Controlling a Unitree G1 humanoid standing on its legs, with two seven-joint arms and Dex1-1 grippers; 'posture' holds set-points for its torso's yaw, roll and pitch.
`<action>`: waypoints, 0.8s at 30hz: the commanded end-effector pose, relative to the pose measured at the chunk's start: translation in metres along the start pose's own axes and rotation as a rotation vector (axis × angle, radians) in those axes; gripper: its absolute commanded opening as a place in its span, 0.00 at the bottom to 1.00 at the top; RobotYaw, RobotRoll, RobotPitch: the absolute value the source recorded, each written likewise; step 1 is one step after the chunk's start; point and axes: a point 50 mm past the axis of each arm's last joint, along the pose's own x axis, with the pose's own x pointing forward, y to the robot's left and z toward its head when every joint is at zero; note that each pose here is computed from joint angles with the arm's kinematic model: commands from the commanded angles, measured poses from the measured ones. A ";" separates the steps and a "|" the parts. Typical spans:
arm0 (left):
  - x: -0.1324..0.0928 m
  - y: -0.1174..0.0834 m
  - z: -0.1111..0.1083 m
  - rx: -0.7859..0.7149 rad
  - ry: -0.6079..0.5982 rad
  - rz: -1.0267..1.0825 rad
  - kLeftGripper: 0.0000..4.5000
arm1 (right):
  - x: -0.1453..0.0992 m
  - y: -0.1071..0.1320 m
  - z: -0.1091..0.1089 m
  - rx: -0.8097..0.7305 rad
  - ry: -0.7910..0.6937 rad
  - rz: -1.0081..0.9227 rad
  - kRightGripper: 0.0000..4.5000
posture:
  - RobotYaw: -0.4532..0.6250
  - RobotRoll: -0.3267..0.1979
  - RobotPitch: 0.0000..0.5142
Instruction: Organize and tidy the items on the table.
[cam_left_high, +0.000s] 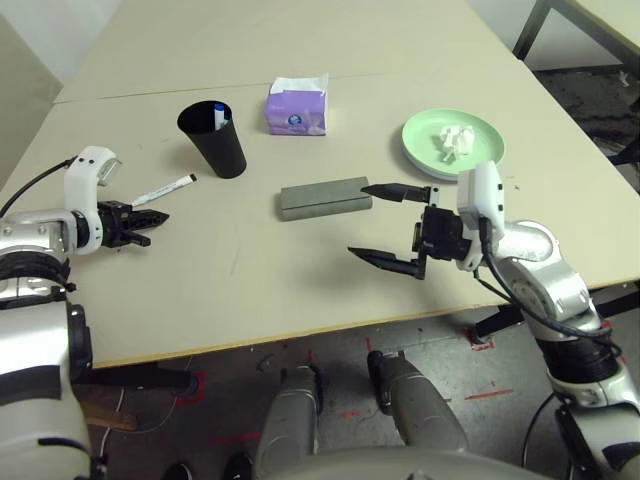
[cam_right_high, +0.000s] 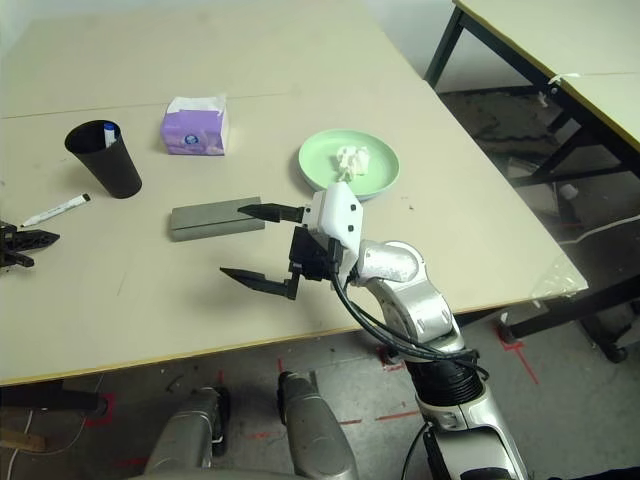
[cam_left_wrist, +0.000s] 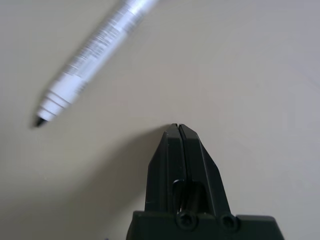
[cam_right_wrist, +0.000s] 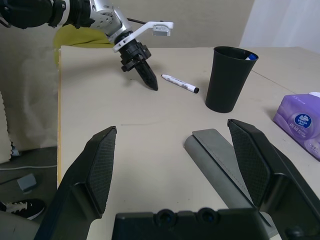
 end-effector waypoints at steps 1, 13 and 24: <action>-0.005 0.002 -0.014 -0.030 0.080 -0.020 0.01 | 0.002 0.001 -0.001 -0.001 -0.004 0.023 1.00 | 0.28 0.62 0.38; -0.038 0.009 0.064 0.269 -0.146 0.214 0.52 | 0.006 0.002 -0.004 -0.001 -0.017 0.031 1.00 | 0.28 0.62 0.37; -0.024 0.005 0.076 0.424 -0.016 0.283 0.99 | 0.006 0.008 -0.004 0.008 -0.020 0.009 1.00 | 0.23 0.62 0.40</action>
